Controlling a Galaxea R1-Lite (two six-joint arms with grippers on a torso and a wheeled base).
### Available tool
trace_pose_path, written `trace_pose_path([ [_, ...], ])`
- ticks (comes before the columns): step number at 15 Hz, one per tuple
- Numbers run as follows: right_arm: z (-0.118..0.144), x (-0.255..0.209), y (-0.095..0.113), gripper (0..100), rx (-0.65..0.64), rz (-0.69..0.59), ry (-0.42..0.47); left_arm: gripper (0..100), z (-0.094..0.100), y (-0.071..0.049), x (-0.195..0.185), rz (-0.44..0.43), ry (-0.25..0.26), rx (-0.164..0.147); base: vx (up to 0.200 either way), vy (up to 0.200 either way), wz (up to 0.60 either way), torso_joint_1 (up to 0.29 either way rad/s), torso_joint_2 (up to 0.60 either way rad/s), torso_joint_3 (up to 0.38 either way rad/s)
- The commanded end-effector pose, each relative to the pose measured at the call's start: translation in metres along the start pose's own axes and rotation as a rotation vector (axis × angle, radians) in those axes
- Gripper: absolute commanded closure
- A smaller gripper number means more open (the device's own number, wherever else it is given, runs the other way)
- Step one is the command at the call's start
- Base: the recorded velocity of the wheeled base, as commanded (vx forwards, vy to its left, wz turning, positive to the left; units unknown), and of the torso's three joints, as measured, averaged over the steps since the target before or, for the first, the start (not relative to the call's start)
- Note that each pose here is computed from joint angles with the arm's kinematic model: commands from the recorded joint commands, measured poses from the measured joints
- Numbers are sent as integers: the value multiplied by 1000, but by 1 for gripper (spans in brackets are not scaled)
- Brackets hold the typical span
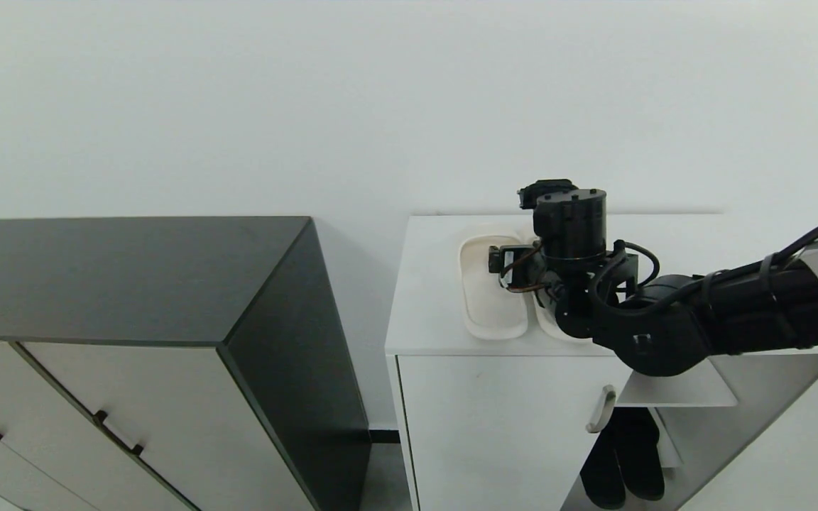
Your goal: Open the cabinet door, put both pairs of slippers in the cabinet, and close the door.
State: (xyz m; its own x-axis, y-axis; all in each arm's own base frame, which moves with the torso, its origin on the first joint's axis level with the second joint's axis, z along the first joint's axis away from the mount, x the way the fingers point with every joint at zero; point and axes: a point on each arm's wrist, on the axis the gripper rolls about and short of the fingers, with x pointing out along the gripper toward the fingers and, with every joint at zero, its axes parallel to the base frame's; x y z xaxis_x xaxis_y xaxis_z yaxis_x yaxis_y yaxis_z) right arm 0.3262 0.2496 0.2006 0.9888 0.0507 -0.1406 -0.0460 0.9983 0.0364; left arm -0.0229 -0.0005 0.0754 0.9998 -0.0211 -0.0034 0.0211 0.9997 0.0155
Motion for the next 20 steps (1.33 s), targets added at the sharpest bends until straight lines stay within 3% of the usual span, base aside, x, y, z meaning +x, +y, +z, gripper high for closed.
trace_pose_path([
  [1,-3,8,3,100,-2,-2,3,100,0,0,0,1,1,0,0,0,0,0,0,0],
  [9,10,1,5,100,-2,8,-29,100,0,0,0,1,1,-2,0,0,0,0,0,0],
  [13,23,-52,2,100,-12,80,-34,100,0,0,0,0,3,-3,0,0,0,0,0,0],
  [20,-4,-165,-39,100,-69,335,52,100,0,0,0,1,0,-3,0,0,0,0,0,0],
])
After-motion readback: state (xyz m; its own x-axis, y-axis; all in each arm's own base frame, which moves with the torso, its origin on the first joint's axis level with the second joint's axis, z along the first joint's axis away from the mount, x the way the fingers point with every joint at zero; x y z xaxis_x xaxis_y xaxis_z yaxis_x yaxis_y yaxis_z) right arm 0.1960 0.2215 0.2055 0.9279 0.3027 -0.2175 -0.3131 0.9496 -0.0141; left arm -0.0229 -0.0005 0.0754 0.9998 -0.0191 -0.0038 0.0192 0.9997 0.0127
